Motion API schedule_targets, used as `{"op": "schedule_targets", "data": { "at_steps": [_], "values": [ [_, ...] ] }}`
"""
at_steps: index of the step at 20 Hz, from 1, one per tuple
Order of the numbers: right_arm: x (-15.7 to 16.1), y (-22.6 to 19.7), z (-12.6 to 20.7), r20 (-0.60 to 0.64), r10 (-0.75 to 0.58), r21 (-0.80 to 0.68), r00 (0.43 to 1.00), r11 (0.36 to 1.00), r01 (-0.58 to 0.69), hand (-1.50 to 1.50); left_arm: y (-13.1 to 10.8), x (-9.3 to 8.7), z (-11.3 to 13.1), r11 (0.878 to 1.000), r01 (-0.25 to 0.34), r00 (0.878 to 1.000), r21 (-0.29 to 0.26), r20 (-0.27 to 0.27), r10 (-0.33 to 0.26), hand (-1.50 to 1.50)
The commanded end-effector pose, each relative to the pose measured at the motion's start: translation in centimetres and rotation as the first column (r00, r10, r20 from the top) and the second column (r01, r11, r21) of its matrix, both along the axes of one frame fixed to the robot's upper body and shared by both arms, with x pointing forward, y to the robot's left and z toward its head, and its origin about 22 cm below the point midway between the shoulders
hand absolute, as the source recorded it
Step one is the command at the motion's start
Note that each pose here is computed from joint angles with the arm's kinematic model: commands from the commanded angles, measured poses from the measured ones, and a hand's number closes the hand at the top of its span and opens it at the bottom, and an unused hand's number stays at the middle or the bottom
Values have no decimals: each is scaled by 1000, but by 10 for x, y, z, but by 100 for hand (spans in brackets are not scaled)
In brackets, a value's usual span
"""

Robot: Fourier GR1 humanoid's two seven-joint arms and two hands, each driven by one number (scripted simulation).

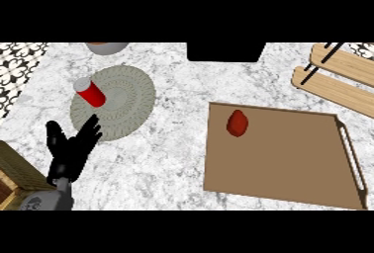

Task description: Pick the squash from the tray and place it in the tiered shelf

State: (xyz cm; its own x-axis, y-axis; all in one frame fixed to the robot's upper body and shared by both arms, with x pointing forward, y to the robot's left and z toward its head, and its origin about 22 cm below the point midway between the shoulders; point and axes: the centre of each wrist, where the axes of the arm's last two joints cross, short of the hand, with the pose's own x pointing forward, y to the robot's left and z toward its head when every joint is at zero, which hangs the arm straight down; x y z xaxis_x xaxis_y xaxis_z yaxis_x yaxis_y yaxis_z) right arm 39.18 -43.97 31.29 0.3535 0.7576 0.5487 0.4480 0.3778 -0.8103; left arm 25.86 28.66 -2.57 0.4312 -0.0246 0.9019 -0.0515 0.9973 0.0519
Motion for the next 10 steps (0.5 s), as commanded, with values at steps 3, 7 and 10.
{"op": "schedule_targets", "data": {
  "at_steps": [3, 7, 10],
  "values": [
    [5, -13, -17, 17, 14, -4, 1000, 1000, -14, 150, 17, -14, 7, 1000, 7, 1000, 17, -22, -7, 0],
    [9, -6, -6, 42, 46, -17, 998, 999, -45, 150, 1, -4, 5, 1000, -4, 1000, 4, 8, 3, 0],
    [-3, -30, -2, 52, 57, -1, 997, 998, -57, 150, 1, -2, 2, 1000, 16, 1000, 3, -10, -16, 0]
  ]
}}
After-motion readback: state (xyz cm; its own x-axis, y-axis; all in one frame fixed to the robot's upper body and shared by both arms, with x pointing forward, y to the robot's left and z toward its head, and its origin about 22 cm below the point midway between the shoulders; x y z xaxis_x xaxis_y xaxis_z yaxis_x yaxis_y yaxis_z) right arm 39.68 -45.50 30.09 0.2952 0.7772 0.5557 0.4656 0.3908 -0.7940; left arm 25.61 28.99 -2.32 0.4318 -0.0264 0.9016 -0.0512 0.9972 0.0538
